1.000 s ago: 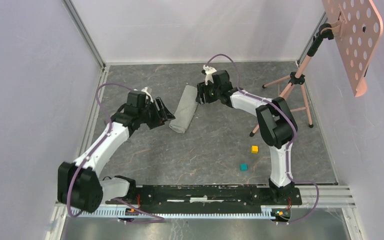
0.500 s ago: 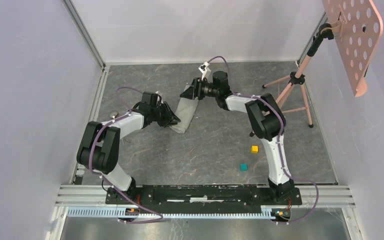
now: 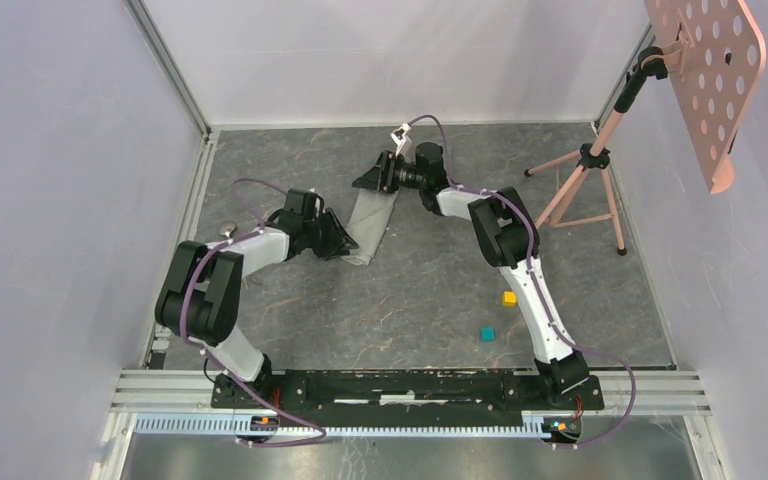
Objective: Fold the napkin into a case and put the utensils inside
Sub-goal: Smooth out the smaller rectangle-folded napkin at the center of the board, then pick up the fork.
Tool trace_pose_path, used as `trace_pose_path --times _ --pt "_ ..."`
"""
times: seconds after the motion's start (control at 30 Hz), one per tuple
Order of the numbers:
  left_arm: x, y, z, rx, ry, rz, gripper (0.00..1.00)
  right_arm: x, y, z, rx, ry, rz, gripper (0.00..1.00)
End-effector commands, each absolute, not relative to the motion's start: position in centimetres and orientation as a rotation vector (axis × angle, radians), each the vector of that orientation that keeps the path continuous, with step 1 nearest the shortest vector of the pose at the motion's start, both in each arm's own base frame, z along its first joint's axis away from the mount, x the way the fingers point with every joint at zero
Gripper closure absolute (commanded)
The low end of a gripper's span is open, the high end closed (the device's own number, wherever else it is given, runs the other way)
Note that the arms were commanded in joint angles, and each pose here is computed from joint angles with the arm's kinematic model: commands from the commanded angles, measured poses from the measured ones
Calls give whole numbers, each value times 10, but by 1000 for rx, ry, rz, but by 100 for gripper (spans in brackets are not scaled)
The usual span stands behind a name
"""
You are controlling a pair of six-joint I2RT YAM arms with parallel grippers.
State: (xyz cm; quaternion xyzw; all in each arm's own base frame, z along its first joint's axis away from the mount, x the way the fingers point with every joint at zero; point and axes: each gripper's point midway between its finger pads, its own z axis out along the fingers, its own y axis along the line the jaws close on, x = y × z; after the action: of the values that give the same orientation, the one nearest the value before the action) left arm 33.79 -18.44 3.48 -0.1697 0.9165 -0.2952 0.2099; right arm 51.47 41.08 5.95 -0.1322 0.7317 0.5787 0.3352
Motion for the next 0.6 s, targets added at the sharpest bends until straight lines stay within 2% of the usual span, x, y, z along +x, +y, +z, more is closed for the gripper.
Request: trace_pose_path --times 0.0,0.1,0.23,0.43,0.57 --pt "321 -170 82 -404 2503 -759 51 515 420 127 -452 1835 1464 30" --pt "310 -154 124 -380 2451 -691 33 507 412 194 -516 1800 1377 26" --pt "284 -105 155 -479 2430 -504 19 470 386 240 -579 1781 1248 22" --pt "253 -4 160 -758 2417 -81 18 401 356 250 -702 1758 1187 23" --pt "244 64 147 -947 2435 181 22 393 352 260 -757 1720 1160 24"
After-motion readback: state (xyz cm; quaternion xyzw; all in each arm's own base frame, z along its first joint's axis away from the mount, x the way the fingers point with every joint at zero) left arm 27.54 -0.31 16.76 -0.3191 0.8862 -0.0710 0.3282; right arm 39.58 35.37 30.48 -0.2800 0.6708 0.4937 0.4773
